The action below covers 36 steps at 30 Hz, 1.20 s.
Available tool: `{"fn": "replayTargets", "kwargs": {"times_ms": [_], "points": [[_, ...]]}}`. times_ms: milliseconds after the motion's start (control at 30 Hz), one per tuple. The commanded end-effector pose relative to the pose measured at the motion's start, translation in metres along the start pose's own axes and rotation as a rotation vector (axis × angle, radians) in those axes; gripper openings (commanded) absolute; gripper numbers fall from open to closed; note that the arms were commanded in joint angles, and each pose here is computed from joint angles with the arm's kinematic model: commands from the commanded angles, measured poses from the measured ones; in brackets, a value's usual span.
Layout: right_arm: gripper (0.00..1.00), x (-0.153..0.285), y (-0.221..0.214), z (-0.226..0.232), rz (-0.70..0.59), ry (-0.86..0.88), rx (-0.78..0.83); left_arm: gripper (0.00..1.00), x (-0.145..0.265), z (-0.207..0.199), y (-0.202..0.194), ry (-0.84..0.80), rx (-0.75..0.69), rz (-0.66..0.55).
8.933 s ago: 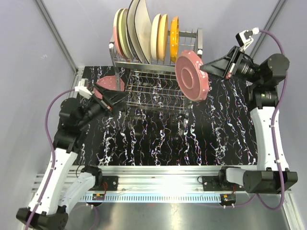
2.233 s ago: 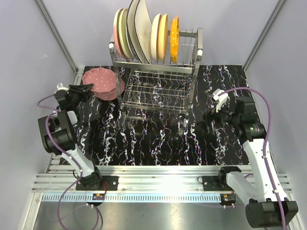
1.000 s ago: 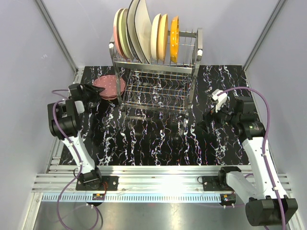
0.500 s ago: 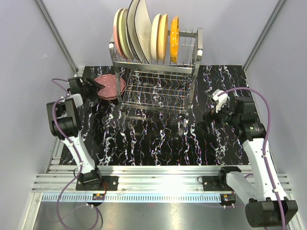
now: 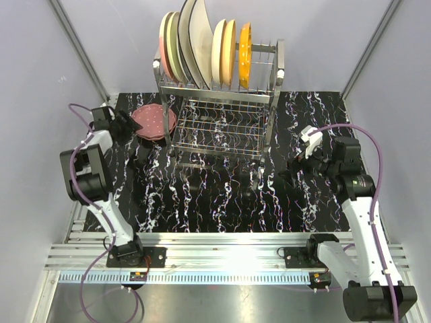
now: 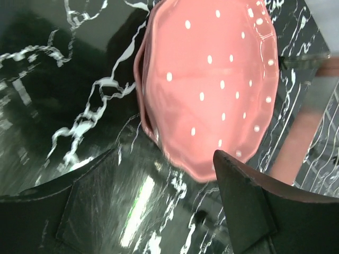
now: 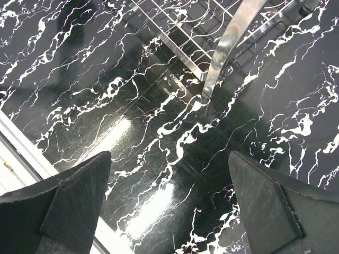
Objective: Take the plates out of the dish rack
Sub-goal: Place the plate on the table, then grab a plate with the right arm
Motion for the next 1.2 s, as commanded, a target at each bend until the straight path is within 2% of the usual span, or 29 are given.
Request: {"fn": "replayTargets", "kwargs": {"times_ms": [0,67,100,167,200,233,267,333,467,533,667,833,933,1033,1167], "points": [[1.0,0.004,0.006,0.0,-0.044,-0.014,0.049,0.76,0.049,-0.018,0.02,0.014,-0.123,-0.135],[1.0,0.005,0.005,0.001,-0.049,-0.01,0.055,0.76,0.066,-0.019,0.014,0.001,-0.149,-0.155],[1.0,0.006,0.006,0.001,-0.057,-0.011,0.061,0.76,0.088,-0.033,0.02,-0.046,-0.175,-0.219],[1.0,0.007,0.009,0.003,-0.069,0.007,0.069,0.77,0.105,-0.036,0.01,-0.076,-0.189,-0.241],[1.0,0.008,0.009,0.004,-0.063,0.019,0.069,0.77,0.13,-0.047,0.011,-0.111,-0.214,-0.295],[1.0,0.009,0.012,0.006,-0.065,0.036,0.072,0.82,0.142,-0.051,0.008,-0.122,-0.251,-0.313],[1.0,0.014,0.02,0.008,-0.079,0.044,0.088,0.84,0.154,-0.054,0.005,-0.131,-0.272,-0.338],[1.0,0.018,0.024,0.01,-0.057,0.07,0.081,0.99,0.189,-0.063,-0.008,-0.188,-0.336,-0.414],[1.0,0.034,0.057,0.018,-0.073,0.131,0.076,0.99,0.24,-0.071,-0.031,-0.264,-0.407,-0.501],[1.0,0.035,0.066,0.019,-0.056,0.177,0.026,0.99,0.247,-0.068,-0.044,-0.299,-0.419,-0.497],[1.0,0.049,0.112,0.02,-0.119,0.191,0.028,0.99,0.262,-0.07,-0.07,-0.373,-0.455,-0.506],[1.0,0.044,0.166,0.019,-0.153,0.219,0.014,0.99,0.264,-0.067,-0.087,-0.358,-0.473,-0.473],[0.98,0.025,0.189,0.027,-0.125,0.231,0.016,0.99,0.268,-0.069,-0.098,-0.394,-0.558,-0.443],[0.96,0.02,0.226,0.036,-0.196,0.247,0.026,0.99,0.274,-0.067,-0.108,-0.402,-0.645,-0.437],[0.92,0.003,0.255,0.032,-0.27,0.24,-0.039,0.99,0.275,-0.058,-0.122,-0.368,-0.709,-0.446]]}}
Point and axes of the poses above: each gripper's point midway between its finger pads, its own x axis back along the fingers, its own z axis along the line the jaws close on, y = z × x, the point moved 10 cm from there along x, back along the fingers, and after that the axes turned 2 degrees about -x, right-handed, at the moved point
